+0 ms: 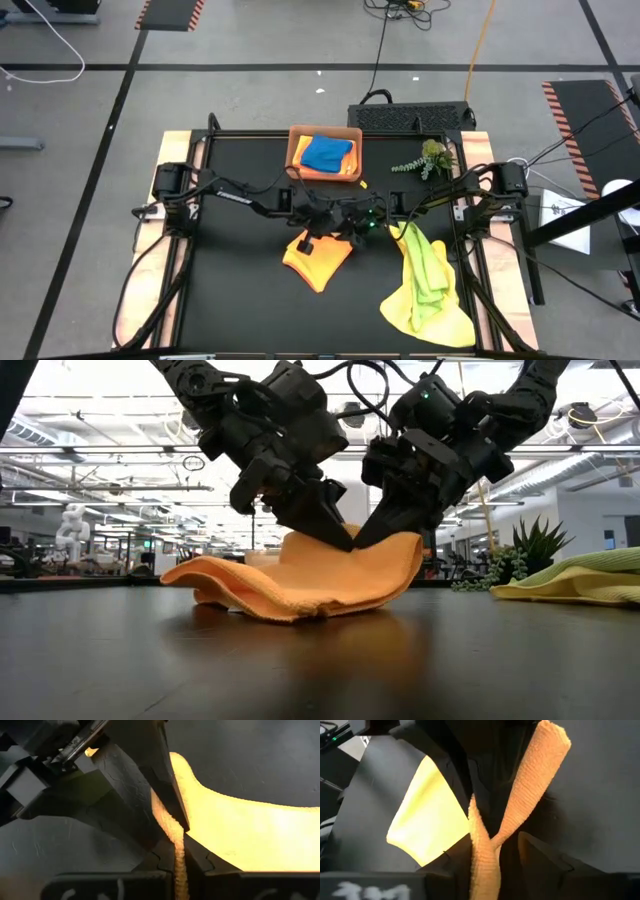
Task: Fold microfiber towels
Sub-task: Put the folded orange towel into the orange bin
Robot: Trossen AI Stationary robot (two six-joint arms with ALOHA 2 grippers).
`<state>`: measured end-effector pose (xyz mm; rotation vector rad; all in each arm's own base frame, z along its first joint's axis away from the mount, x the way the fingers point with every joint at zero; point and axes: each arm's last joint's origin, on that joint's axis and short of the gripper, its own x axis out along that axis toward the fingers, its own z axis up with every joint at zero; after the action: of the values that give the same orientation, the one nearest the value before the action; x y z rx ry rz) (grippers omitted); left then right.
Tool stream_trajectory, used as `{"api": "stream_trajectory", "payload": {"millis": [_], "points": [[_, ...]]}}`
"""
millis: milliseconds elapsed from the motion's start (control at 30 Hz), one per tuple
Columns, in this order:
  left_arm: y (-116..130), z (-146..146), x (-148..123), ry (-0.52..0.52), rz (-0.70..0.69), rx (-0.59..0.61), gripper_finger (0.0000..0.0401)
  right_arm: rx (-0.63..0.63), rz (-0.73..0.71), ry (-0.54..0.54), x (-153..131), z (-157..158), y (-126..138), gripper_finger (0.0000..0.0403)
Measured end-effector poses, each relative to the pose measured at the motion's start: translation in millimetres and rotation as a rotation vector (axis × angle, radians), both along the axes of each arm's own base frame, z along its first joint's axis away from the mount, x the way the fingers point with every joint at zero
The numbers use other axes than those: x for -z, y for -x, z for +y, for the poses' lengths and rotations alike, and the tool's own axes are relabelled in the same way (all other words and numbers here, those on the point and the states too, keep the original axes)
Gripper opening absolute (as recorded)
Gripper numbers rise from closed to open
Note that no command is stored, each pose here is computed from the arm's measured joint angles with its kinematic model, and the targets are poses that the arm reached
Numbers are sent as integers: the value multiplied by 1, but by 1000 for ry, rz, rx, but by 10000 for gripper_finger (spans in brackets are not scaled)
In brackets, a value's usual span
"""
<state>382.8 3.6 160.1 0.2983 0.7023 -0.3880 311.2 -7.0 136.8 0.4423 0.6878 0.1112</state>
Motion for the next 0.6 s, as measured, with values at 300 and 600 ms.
{"api": "stream_trajectory", "payload": {"millis": [300,600], "points": [[0,-2,0,28,7,-38,45,-27,-2,20,0,0,0,19],[8,0,-13,70,51,-117,175,-41,-6,53,1,0,1,3]]}}
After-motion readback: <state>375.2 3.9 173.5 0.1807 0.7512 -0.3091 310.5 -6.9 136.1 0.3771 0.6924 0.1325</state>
